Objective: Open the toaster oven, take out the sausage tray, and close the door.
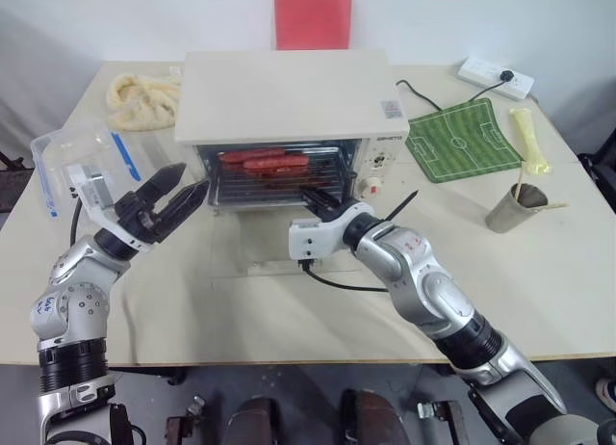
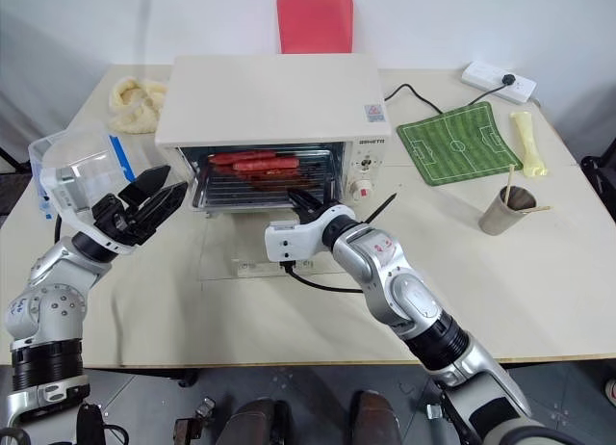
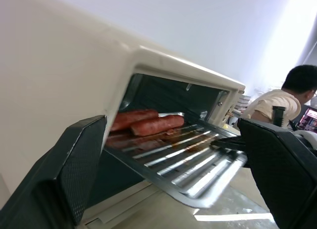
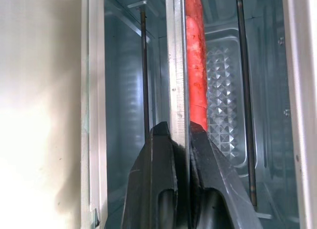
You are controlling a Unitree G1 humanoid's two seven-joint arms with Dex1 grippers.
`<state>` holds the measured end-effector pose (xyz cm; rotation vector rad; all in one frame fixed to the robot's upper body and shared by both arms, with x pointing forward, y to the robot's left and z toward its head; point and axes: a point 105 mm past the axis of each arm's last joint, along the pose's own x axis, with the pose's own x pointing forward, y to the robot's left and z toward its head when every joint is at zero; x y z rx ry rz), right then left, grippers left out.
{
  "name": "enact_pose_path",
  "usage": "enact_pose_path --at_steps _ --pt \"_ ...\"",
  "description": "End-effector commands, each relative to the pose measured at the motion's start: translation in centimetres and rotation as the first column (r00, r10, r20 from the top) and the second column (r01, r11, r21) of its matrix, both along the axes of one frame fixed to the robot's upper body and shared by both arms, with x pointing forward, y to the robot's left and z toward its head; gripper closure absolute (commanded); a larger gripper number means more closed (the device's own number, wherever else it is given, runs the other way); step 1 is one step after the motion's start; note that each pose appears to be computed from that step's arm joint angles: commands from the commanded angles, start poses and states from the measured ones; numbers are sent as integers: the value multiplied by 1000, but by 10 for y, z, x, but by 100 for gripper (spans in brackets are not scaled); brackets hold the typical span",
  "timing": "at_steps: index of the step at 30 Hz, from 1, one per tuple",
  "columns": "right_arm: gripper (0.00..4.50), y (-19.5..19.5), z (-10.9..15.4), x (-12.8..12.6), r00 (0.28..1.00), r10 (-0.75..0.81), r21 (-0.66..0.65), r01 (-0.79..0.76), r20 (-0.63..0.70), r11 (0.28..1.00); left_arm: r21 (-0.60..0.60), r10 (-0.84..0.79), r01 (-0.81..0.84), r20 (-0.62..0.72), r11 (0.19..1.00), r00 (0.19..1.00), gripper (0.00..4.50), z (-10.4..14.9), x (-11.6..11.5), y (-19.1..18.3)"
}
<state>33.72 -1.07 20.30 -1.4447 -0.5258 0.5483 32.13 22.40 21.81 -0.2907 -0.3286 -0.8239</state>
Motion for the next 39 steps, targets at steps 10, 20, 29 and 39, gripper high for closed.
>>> enact_pose_path --at_steps 10,20,29,39 --pt "448 6 19 4 995 14 33 -17 98 999 22 -110 110 12 994 994 0 9 3 -15" --pt "448 10 24 11 991 31 35 -36 133 999 23 -91 89 54 996 994 0 18 21 -10" --pt "448 6 9 -8 994 57 24 -60 93 998 22 -87 85 92 996 992 0 28 36 -10" --pt "448 -4 9 -23 994 74 32 -77 77 997 23 -86 85 96 996 992 0 30 39 -9"
